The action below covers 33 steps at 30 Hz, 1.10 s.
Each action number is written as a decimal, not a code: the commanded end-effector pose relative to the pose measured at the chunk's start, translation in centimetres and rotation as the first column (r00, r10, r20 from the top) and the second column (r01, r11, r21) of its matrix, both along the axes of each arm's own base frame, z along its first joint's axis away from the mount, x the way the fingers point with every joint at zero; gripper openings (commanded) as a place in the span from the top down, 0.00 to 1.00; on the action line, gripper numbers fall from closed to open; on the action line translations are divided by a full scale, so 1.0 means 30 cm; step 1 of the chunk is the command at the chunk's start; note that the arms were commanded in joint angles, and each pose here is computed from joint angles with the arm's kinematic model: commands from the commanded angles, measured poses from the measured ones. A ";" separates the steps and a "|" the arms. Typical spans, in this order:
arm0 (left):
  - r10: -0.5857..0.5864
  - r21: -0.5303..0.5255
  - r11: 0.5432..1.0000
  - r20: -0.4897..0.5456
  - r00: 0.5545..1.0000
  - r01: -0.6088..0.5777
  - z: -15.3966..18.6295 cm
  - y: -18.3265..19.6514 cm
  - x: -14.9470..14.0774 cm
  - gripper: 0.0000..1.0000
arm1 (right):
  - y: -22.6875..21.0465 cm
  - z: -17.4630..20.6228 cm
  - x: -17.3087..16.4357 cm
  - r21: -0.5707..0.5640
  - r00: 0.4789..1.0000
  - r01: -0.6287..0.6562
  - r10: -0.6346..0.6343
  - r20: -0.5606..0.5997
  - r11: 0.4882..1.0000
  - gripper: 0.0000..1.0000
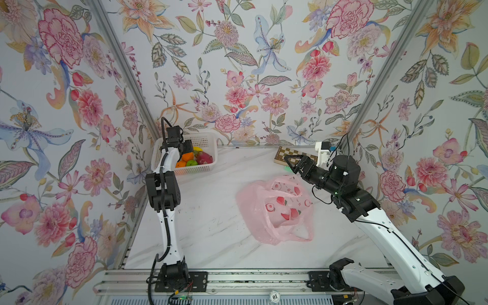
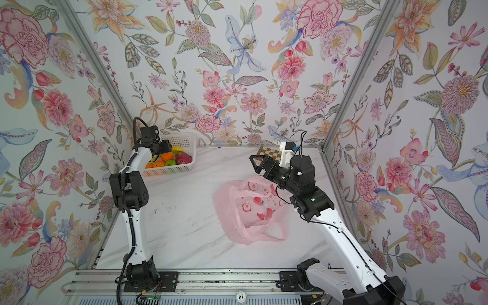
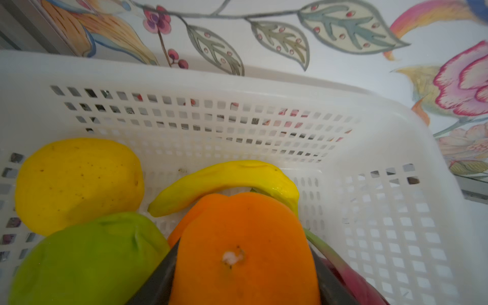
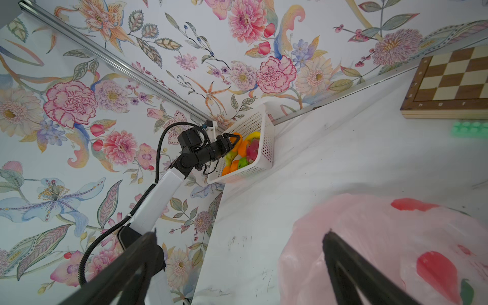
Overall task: Untie the knot of the plastic bag and take out the fruit
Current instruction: Place the fruit in the basket, then reset both arms
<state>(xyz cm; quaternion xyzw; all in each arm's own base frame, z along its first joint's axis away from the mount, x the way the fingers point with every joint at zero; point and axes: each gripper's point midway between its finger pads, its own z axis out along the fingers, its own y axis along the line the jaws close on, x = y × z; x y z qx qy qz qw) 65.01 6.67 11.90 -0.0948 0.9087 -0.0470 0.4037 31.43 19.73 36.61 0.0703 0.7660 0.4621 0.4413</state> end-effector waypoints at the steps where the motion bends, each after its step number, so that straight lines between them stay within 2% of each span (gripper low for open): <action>1: -0.043 -0.004 0.999 0.032 0.999 0.043 0.052 -0.017 0.005 0.27 | -0.027 -0.005 -0.007 -0.008 0.999 0.046 -0.046 -0.003 0.999 0.01; 2: -0.041 -0.003 0.999 0.051 0.998 0.041 0.079 -0.018 0.001 0.17 | -0.034 -0.005 -0.004 -0.010 0.998 0.058 -0.058 -0.001 0.998 0.01; 4: -0.042 0.008 0.999 0.095 0.995 0.041 0.136 -0.019 -0.014 0.09 | -0.055 -0.009 0.006 -0.019 0.996 0.084 -0.084 0.004 0.996 0.01; 7: -0.031 0.010 1.000 0.175 0.984 0.030 0.250 -0.023 -0.055 0.06 | -0.114 -0.025 0.035 -0.042 0.990 0.140 -0.140 0.011 0.989 0.01; 10: -0.014 -0.023 1.000 0.253 0.967 0.020 0.372 -0.041 -0.129 0.06 | -0.238 -0.071 0.079 -0.087 0.962 0.271 -0.271 0.005 0.959 0.01; 12: -0.001 -0.061 0.998 0.314 0.949 0.021 0.447 -0.064 -0.199 0.05 | -0.351 -0.125 0.108 -0.133 0.923 0.381 -0.385 -0.004 0.915 0.01; 14: 0.013 -0.096 0.995 0.369 0.929 0.024 0.505 -0.095 -0.294 0.06 | -0.497 -0.202 0.132 -0.191 0.860 0.497 -0.510 -0.025 0.847 0.01; 18: 0.033 -0.118 0.993 0.450 0.892 0.023 0.576 -0.149 -0.513 0.05 | -0.765 -0.384 0.144 -0.337 0.709 0.652 -0.703 -0.045 0.679 0.01; 20: 0.028 -0.094 0.995 0.458 0.889 0.017 0.551 -0.179 -0.619 0.05 | -0.880 -0.490 0.141 -0.448 0.636 0.680 -0.771 -0.035 0.581 0.01; 21: 0.023 -0.072 0.997 0.453 0.891 0.011 0.531 -0.190 -0.664 0.04 | -0.918 -0.533 0.141 -0.485 0.613 0.681 -0.789 -0.033 0.549 0.01; 24: 0.006 0.029 0.999 0.433 0.901 -0.021 0.428 -0.205 -0.802 0.01 | -0.983 -0.667 0.158 -0.590 0.596 0.648 -0.803 -0.002 0.483 0.03; 26: 0.007 0.088 0.995 0.431 0.902 -0.049 0.347 -0.187 -0.876 0.01 | -0.993 -0.749 0.177 -0.659 0.620 0.607 -0.784 0.042 0.444 0.03; 30: -0.068 0.200 0.980 0.370 0.927 -0.008 0.183 -0.184 -0.942 0.01 | -0.944 -0.850 0.233 -0.711 0.692 0.578 -0.701 0.169 0.399 0.03; 32: -0.078 0.211 0.978 0.394 0.916 -0.007 0.118 -0.185 -0.957 0.01 | -0.906 -0.841 0.263 -0.690 0.702 0.629 -0.644 0.305 0.359 0.02; 33: -0.085 0.212 0.977 0.428 0.900 -0.009 0.112 -0.186 -0.954 0.01 | -0.888 -0.838 0.269 -0.702 0.706 0.626 -0.629 0.325 0.340 0.01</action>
